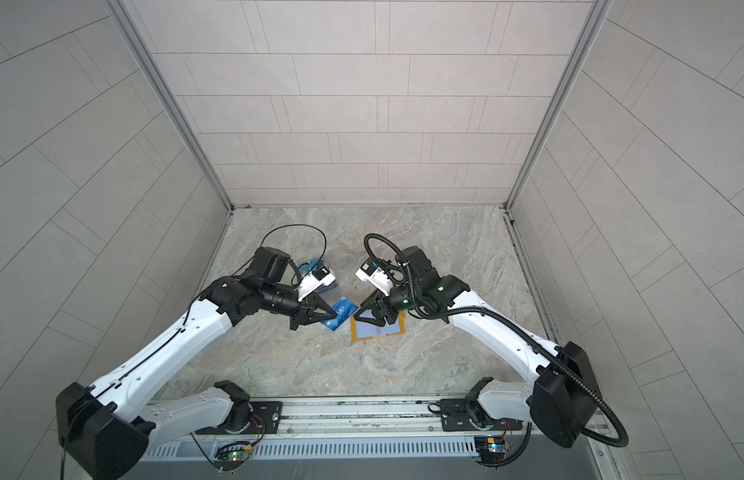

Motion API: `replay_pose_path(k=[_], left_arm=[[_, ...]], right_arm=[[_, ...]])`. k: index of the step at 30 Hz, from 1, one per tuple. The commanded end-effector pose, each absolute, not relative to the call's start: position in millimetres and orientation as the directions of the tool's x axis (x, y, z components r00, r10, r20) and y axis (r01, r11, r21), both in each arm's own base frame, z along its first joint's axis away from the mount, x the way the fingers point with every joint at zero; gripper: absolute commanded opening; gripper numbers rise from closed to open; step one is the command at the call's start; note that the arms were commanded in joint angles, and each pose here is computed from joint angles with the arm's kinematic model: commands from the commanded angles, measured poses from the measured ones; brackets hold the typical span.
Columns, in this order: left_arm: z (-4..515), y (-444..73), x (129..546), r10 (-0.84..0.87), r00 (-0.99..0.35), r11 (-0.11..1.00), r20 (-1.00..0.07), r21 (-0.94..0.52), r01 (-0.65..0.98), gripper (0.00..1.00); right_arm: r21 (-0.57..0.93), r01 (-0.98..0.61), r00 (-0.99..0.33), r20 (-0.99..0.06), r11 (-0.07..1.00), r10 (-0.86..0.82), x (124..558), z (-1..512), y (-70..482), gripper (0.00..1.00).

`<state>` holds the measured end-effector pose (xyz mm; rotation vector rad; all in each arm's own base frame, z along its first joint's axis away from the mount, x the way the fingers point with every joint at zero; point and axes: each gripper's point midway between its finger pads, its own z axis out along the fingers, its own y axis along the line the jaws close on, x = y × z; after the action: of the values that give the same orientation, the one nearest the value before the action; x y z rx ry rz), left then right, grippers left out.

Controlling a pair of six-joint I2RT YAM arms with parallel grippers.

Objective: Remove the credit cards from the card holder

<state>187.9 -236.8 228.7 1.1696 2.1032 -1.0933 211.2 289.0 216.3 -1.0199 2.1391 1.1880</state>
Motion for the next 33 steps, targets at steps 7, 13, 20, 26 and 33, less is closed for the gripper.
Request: replay_pose_path(k=[7,13,20,26,33], left_arm=[[201.1,-186.7,244.4,0.688,-0.4,0.47,-0.605,-0.048,0.881,0.0],[190.2,-172.7,272.2,0.756,-0.394,0.457,-0.522,-0.01,0.89,0.0],[171.6,-161.6,301.9,0.831,-0.35,0.41,-0.432,0.051,0.911,0.0],[146.0,-155.5,325.7,0.872,-0.36,0.401,-0.331,0.061,0.914,0.0],[119.7,-152.1,348.0,0.888,-0.37,0.406,-0.273,0.088,0.91,0.0]], right_arm=[[0.287,-0.671,-0.627,-0.713,0.684,-0.315,260.8,199.0,248.3,0.58],[0.183,-0.639,-0.605,-0.72,0.747,-0.34,262.9,192.7,225.3,0.61],[0.11,-0.567,-0.62,-0.709,0.817,-0.335,264.6,189.0,201.2,0.64],[0.095,-0.552,-0.616,-0.716,0.829,-0.329,261.4,192.8,194.0,0.64],[0.087,-0.541,-0.615,-0.719,0.836,-0.323,261.7,192.8,190.7,0.64]])
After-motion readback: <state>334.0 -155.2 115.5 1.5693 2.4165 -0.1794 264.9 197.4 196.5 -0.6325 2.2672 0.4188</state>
